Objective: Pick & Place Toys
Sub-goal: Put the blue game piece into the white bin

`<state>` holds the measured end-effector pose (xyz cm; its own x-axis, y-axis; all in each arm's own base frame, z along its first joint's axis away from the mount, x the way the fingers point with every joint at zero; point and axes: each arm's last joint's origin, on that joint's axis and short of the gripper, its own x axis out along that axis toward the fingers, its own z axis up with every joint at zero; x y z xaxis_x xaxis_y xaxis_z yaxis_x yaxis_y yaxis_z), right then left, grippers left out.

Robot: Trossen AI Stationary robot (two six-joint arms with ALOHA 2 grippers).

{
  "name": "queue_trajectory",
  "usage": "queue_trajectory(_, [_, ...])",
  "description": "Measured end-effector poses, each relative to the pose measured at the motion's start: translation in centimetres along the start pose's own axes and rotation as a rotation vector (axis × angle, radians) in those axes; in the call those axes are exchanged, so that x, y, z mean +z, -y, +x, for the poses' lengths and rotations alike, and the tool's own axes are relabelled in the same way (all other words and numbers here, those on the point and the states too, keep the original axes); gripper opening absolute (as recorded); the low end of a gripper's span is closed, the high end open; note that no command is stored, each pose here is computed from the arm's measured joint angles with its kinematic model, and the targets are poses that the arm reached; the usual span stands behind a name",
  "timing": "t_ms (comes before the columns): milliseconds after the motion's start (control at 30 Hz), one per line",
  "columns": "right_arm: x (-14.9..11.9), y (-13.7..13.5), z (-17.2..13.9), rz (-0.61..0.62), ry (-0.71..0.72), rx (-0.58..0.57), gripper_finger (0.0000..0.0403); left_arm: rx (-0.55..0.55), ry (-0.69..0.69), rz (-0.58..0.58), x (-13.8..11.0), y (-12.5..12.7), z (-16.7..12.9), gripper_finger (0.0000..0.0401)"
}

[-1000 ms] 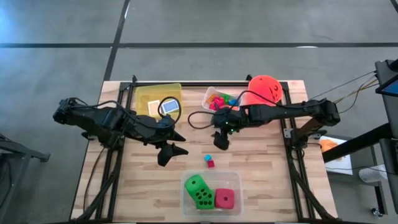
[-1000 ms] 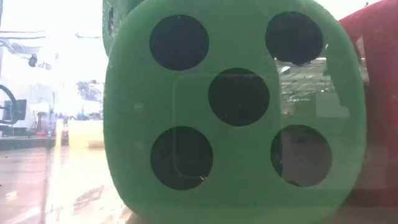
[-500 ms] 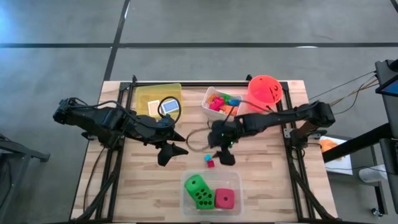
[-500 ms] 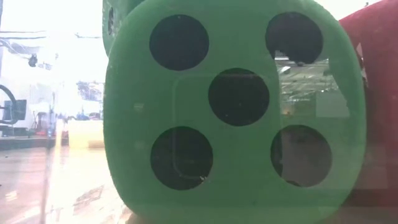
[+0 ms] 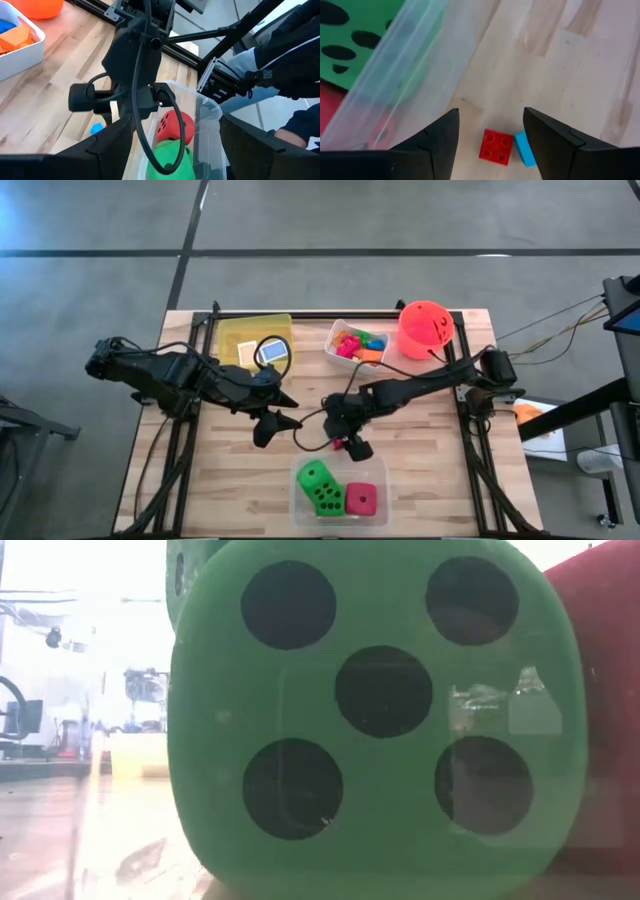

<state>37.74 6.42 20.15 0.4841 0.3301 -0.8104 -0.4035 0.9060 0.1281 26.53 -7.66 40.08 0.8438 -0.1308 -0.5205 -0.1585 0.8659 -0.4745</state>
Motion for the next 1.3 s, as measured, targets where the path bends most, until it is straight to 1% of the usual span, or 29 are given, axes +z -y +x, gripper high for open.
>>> queue_trajectory(133, [0.0, 0.4, 0.3, -0.037, 0.012, 0.019, 0.0215, 0.000, 0.000, -0.019, 0.0, 0.0, 0.0, 0.0281])
queue_trajectory(233, [-0.2, 1.1, 0.2, -0.038, 0.007, 0.016, 0.0214, 0.000, 0.000, -0.040, 0.0, 0.0, 0.0, 0.0281])
queue_trajectory(267, [-0.3, 1.5, 0.2, -0.033, 0.008, 0.016, 0.0215, 0.000, 0.000, -0.044, 0.0, 0.0, 0.0, 0.0281])
queue_trajectory(367, [-0.8, 2.1, 0.3, 0.009, 0.004, 0.061, 0.0214, -0.002, 0.002, -0.061, 0.0, 0.0, 0.0, 0.0281])
queue_trajectory(433, [-0.7, 2.0, -0.1, 0.033, 0.009, 0.070, 0.0214, -0.002, 0.002, -0.076, 0.0, 0.0, 0.0, 0.0281])
queue_trajectory(533, [0.0, 1.3, -1.1, 0.022, 0.047, 0.072, 0.0214, -0.002, 0.002, -0.079, 0.0, 0.0, 0.0, 0.0281])
queue_trajectory(733, [0.2, 0.8, -1.5, 0.024, 0.059, 0.074, 0.0214, -0.002, 0.002, -0.079, 0.0, 0.0, 0.0, 0.0281])
queue_trajectory(867, [0.1, 1.5, -2.8, -0.003, 0.068, 0.058, 0.0214, -0.001, 0.003, -0.075, 0.0, 0.0, 0.0, 0.0281])
queue_trajectory(967, [-0.2, 2.6, -4.1, -0.018, 0.073, 0.046, 0.0214, -0.001, 0.003, -0.075, 0.0, 0.0, 0.0, 0.0281])
queue_trajectory(1067, [-0.7, 3.7, -4.8, -0.041, 0.071, 0.060, 0.0214, -0.001, 0.002, -0.076, 0.0, 0.0, 0.0, 0.0281])
queue_trajectory(1200, [-1.8, 4.5, -4.2, -0.103, 0.063, 0.069, 0.0214, 0.001, 0.004, -0.095, 0.0, 0.0, 0.0, 0.0281])
queue_trajectory(1300, [-2.8, 4.4, -3.2, -0.149, 0.052, 0.077, 0.0214, 0.008, 0.011, -0.112, 0.1, 0.0, 0.0, 0.0281])
